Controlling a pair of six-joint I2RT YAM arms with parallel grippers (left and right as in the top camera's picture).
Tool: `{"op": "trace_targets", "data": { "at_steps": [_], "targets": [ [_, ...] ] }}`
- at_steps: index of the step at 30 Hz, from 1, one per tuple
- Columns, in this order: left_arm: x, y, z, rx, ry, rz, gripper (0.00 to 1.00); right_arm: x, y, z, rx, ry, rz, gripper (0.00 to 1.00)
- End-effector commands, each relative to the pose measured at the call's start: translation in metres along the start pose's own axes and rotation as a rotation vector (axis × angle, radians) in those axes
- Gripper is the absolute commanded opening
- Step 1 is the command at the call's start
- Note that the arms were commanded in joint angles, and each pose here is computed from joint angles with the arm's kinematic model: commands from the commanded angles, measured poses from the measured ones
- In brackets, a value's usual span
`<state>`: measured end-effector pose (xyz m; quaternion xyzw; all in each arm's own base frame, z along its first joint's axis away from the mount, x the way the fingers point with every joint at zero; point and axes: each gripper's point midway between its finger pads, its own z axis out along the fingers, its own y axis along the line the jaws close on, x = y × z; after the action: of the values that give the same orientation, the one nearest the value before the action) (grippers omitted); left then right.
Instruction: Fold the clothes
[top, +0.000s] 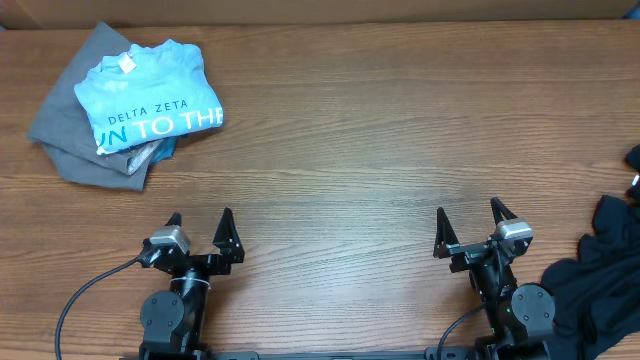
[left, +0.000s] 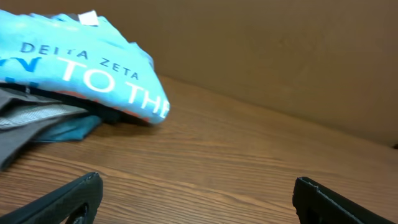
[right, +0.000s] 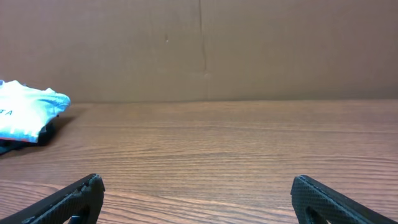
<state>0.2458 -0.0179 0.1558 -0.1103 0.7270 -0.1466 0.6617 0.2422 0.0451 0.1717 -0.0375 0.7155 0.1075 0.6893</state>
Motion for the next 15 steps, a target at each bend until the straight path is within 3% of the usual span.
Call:
{"op": "trace_targets", "data": {
  "at_steps": [1,5,15],
  "targets": [
    [0.001,-0.008,0.000,0.048,0.009,-0.067,1.00,0.001,0.002,0.000,-0.015,-0.005,0.007,1.00],
    [0.003,-0.010,-0.001,0.063,0.017,-0.080,1.00,0.001,0.010,0.000,-0.061,-0.005,0.021,1.00],
    [-0.017,-0.036,-0.011,0.163,0.035,-0.063,1.00,-0.003,0.051,-0.009,-0.296,0.055,0.302,1.00]
  ]
}}
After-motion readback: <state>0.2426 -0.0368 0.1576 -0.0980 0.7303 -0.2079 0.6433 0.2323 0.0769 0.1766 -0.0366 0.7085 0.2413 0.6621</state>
